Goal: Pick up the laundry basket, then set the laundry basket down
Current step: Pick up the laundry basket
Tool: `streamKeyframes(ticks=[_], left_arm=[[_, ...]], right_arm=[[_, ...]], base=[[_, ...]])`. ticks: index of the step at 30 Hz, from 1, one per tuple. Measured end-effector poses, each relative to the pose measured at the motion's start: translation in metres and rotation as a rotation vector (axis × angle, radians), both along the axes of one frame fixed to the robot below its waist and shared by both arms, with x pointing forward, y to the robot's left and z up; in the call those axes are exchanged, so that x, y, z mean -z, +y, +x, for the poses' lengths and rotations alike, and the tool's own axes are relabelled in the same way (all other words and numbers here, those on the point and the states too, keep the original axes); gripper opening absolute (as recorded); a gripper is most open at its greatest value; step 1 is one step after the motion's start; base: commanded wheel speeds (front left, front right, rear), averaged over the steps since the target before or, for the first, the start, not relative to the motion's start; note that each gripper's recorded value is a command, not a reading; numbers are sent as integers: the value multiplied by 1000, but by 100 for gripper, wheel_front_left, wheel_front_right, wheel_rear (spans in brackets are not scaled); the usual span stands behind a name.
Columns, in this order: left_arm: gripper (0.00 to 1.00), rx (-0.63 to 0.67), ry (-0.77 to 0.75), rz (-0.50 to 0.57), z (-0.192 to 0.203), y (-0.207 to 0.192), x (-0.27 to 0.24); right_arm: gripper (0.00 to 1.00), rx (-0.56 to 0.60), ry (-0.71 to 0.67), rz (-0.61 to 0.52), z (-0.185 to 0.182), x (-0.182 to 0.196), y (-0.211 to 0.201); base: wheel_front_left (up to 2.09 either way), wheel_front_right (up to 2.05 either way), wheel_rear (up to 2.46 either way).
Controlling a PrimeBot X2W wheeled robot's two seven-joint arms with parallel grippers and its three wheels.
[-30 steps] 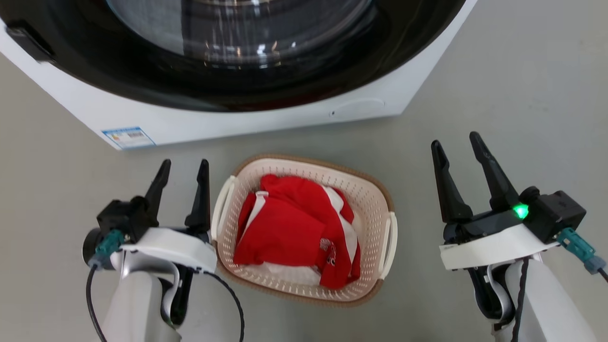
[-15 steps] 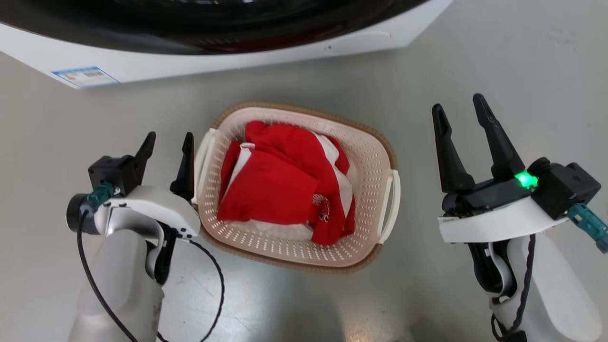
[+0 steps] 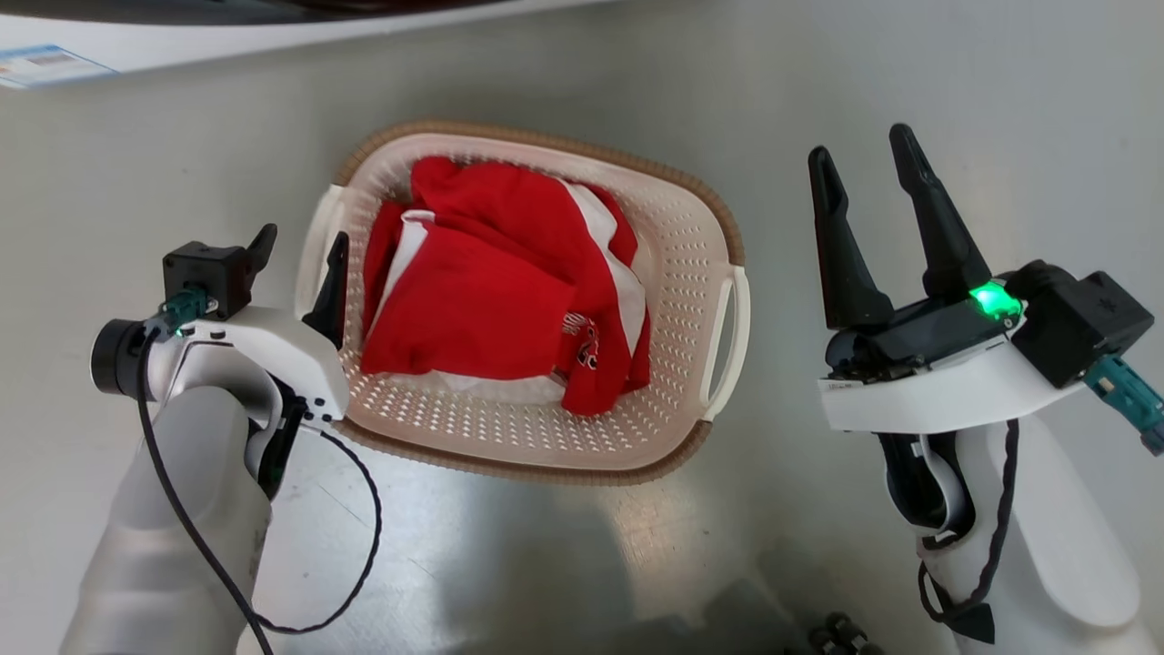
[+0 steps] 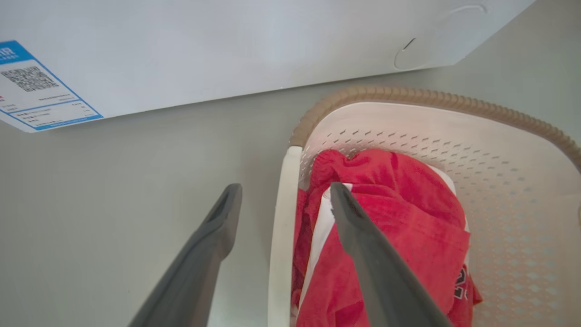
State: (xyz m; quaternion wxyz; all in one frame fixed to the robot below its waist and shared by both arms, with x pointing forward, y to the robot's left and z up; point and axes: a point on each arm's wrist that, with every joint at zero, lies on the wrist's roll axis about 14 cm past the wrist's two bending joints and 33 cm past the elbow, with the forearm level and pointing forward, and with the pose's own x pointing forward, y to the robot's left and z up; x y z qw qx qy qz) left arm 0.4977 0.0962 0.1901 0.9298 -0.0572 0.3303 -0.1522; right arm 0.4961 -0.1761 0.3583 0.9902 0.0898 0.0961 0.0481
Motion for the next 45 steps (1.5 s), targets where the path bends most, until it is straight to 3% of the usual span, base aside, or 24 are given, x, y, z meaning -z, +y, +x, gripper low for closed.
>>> streamKeyframes(ticks=[9, 18, 20, 22, 23, 25, 26, 27, 35, 45], left_arm=[[100, 75, 128, 41, -13, -6, 50], [100, 116, 197, 45, -24, -15, 67], [89, 118, 198, 48, -22, -13, 67], [68, 108, 196, 47, -19, -11, 67], [50, 106, 197, 48, -18, -10, 67], [34, 109, 202, 51, -19, -9, 67], [21, 115, 205, 52, -21, -10, 67], [0, 118, 208, 49, -22, -12, 67], [0, 80, 196, 24, -17, -11, 55], [0, -57, 212, -50, -25, -6, 47]], right_arm=[[100, 11, 43, -4, 3, 24, -3], [100, 13, 54, 0, 3, 29, -2], [100, 15, 55, 7, 3, 29, -2], [100, 16, 54, 8, 3, 29, -1], [100, 16, 54, 8, 3, 28, -1], [100, 17, 53, 10, 3, 28, -1], [100, 16, 53, 10, 3, 28, -1], [100, 16, 53, 11, 3, 27, 0], [100, 13, 38, 18, 3, 19, 2], [100, 8, 22, 25, 5, 12, 6]], base=[[0, 0, 0], [0, 0, 0], [0, 0, 0], [0, 0, 0], [0, 0, 0], [0, 0, 0], [0, 0, 0], [0, 0, 0], [0, 0, 0], [0, 0, 0]])
